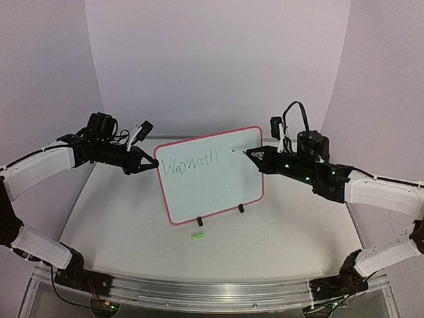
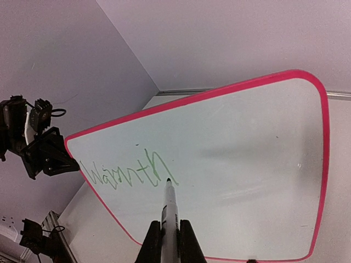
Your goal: Write a sentence on the whiteboard
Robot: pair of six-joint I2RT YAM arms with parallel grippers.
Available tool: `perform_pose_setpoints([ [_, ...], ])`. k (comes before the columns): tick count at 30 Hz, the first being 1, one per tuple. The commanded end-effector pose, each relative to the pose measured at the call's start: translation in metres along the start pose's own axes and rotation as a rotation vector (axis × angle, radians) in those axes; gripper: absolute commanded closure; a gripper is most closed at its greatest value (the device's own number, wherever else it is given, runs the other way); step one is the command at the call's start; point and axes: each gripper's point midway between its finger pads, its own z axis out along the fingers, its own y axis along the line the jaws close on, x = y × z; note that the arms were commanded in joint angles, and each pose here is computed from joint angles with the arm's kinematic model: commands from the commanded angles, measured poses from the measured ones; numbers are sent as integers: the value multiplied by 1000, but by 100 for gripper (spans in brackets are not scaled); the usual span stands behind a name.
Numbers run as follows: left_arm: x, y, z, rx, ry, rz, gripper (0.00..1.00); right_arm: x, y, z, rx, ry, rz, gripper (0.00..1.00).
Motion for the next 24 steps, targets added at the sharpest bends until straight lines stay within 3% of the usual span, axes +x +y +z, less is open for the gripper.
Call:
perform_pose_setpoints([
  [1, 16, 0, 8, -11, 75, -5, 100, 2, -10, -4, -27, 31, 9, 100],
  [24, 18, 2, 10, -6, 84, -12, 100, -27, -28, 28, 47, -36, 10, 100],
])
